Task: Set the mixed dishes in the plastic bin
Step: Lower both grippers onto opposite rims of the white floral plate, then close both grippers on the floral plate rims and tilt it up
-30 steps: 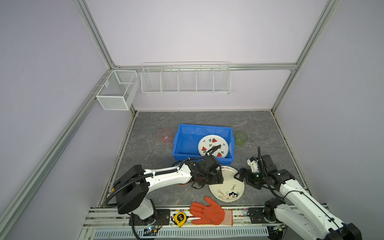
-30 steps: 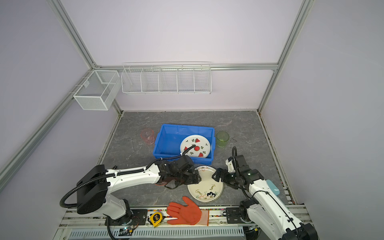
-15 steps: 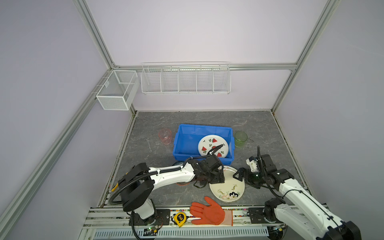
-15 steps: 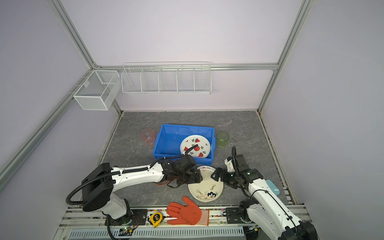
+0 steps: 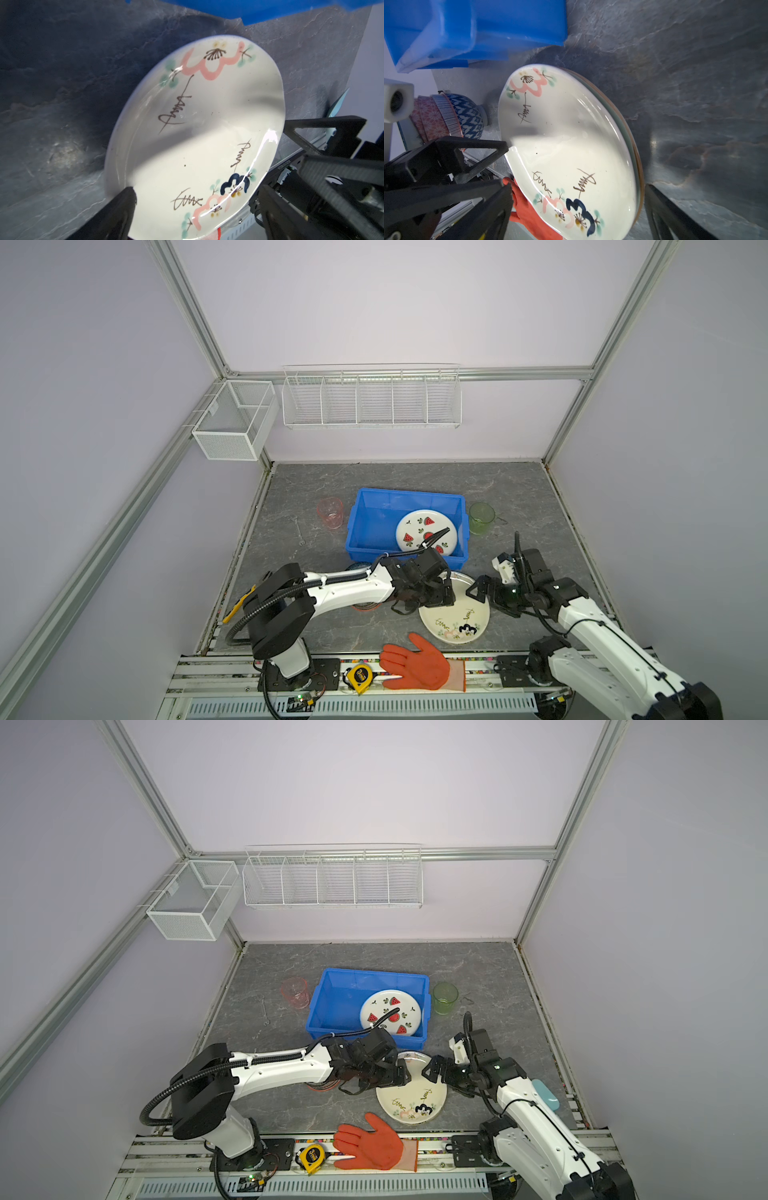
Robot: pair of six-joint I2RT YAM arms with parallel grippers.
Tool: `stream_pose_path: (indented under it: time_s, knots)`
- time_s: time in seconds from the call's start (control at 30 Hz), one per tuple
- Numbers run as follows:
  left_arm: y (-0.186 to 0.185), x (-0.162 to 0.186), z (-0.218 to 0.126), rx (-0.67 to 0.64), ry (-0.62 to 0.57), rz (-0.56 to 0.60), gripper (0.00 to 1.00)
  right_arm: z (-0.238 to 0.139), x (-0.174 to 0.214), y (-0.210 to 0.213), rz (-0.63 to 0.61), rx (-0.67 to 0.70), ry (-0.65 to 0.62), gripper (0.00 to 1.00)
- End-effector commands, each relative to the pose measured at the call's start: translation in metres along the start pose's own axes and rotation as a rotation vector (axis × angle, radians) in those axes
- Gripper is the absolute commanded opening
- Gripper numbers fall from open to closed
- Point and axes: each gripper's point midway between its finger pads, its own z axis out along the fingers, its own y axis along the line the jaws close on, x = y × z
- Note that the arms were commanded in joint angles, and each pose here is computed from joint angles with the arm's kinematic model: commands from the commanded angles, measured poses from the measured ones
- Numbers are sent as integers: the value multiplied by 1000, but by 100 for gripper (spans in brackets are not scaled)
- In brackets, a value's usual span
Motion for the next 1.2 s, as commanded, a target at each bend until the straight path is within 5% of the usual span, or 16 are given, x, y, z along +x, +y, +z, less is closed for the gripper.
stream_pose_path:
  time_s: [0.0, 0.47, 1.17]
  knots:
    - [-10, -8, -13, 3, -42, 18, 92, 3, 7, -4, -12, 4, 16, 100]
    - [9, -14, -19, -108, -82, 41, 92, 3, 4, -2, -11, 4, 15, 100]
    - [-4, -9, 5, -49, -20, 32, 92, -8, 4, -8, -5, 57, -4, 100]
